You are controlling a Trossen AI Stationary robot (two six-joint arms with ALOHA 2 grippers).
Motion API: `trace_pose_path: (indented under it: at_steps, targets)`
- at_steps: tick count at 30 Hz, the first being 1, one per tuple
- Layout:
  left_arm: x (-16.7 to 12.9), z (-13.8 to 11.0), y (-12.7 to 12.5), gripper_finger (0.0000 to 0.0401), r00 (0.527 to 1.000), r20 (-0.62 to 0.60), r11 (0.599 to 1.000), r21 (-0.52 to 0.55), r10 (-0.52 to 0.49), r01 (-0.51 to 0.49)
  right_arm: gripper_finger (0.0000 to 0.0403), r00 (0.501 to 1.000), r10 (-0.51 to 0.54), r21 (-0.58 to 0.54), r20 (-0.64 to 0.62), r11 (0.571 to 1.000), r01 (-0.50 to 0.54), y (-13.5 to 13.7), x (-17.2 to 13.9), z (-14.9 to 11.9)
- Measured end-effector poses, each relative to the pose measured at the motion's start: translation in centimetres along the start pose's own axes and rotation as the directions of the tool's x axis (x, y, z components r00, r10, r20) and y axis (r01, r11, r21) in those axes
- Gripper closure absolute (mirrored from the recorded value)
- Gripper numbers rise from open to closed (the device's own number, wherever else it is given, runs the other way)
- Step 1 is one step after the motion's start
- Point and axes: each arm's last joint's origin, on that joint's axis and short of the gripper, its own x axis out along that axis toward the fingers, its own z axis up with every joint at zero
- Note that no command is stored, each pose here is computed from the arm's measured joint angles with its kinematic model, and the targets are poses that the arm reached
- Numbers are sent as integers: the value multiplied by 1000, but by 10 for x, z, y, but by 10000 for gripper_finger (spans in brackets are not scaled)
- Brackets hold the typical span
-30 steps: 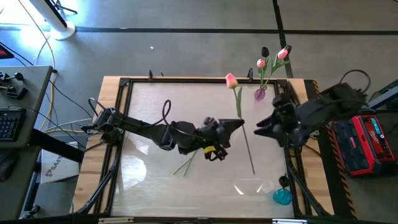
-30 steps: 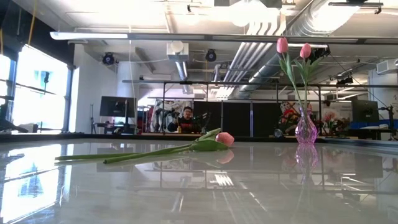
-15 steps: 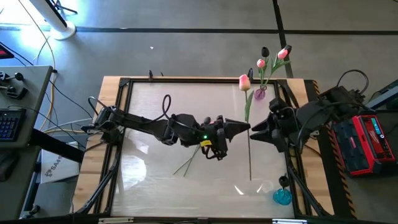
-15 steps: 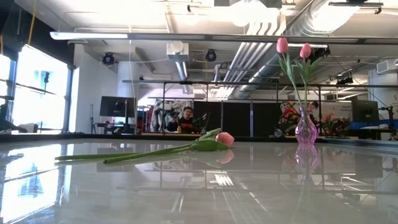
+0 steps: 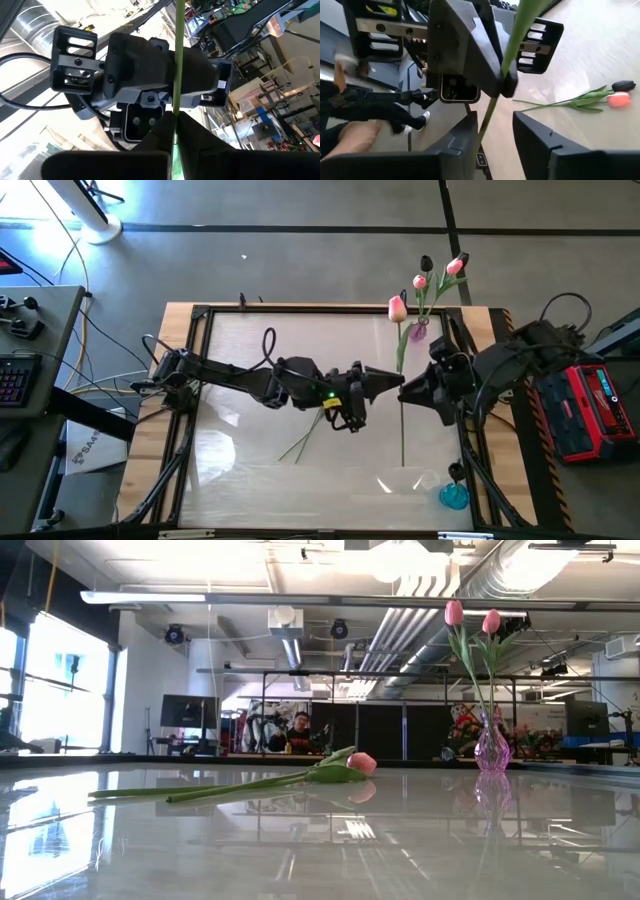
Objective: Sort flowers into vase by color
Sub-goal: Put the bottom pink flower into the blue vase
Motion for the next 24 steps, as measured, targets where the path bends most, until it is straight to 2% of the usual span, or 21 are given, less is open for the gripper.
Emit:
trace_pose_path:
  at_steps: [10,14,17,20,22,24]
  targets:
    - [0,0,0,401,1000,2,1000,-4,2,-2,337,1000,10,6,12,1000,-10,3,3,1]
    - [0,0,0,401,1000,4,999,-36,-1,1,368,1000,3,5,21,1000,-3,2,3,1]
    - [0,0,-1,401,1000,3,996,-92,-7,7,396,999,-17,4,43,1000,17,2,3,2]
    - [1,-1,-3,401,1000,2,986,-164,-12,12,395,998,-32,-1,47,999,32,1,3,1]
    - [1,-2,-4,398,1000,2,969,-246,-16,16,398,997,-53,-8,48,999,54,-1,3,0]
    - [1,-2,-4,390,1000,-3,936,-353,-20,18,400,995,-77,-14,58,997,78,-2,3,0]
